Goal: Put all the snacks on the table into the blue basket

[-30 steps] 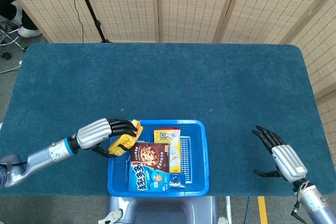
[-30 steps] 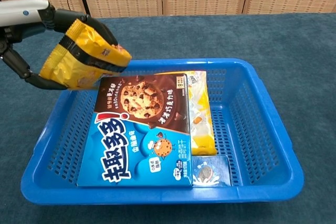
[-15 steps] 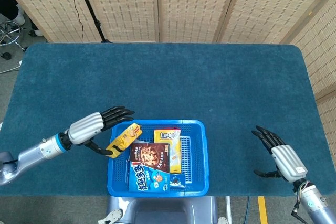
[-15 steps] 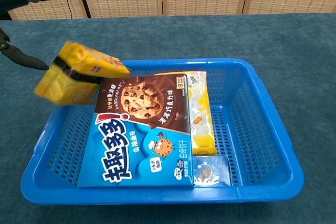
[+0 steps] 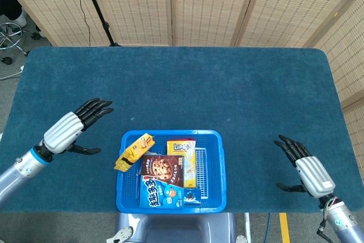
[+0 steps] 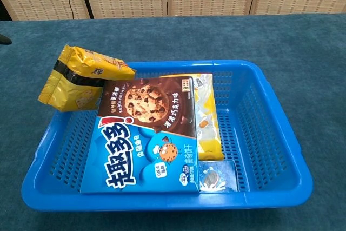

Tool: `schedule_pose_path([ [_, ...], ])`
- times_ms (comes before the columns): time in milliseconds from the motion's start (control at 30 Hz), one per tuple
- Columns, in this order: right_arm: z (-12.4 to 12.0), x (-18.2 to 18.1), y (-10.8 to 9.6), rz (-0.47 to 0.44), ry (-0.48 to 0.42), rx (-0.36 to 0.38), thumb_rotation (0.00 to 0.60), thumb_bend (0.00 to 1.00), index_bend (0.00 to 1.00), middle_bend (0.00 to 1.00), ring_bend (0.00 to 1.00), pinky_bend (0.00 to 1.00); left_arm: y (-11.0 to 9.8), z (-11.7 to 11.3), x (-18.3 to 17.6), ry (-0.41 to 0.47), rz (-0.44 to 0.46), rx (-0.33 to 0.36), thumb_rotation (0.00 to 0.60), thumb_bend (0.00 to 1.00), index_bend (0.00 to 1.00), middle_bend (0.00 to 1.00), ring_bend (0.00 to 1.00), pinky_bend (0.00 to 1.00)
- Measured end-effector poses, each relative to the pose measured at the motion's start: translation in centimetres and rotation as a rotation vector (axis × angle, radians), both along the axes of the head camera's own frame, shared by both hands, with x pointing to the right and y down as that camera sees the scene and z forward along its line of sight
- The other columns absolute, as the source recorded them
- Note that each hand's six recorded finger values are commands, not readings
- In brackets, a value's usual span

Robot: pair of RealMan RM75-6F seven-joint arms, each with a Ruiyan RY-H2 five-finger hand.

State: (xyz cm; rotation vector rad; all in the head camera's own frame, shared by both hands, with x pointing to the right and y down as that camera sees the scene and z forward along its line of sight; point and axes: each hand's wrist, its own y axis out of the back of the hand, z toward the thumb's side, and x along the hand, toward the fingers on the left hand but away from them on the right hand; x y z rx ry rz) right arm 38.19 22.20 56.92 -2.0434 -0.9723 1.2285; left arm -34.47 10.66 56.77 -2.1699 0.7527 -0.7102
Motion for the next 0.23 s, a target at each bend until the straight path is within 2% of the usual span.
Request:
schedule_pose_path([
  [133,-0.4,0.4,-0.4,0.001,0.06,0.065,0.6,0.0,0.0,0.0,0.0,0.0,1.5,0.0,-3.2,-0.137,-0.139,0.046,0.6,0.0,0.0,0.0,0.0,0.0],
  [233,-0.6,1.0,-0.9,0.009,0.126,0.126,0.6,0.0,0.0,0.0,0.0,0.0,3.5,0.0,-6.3,-0.238,-0.284,0.045,0.6,0.0,0.0,0.0,0.0,0.0],
])
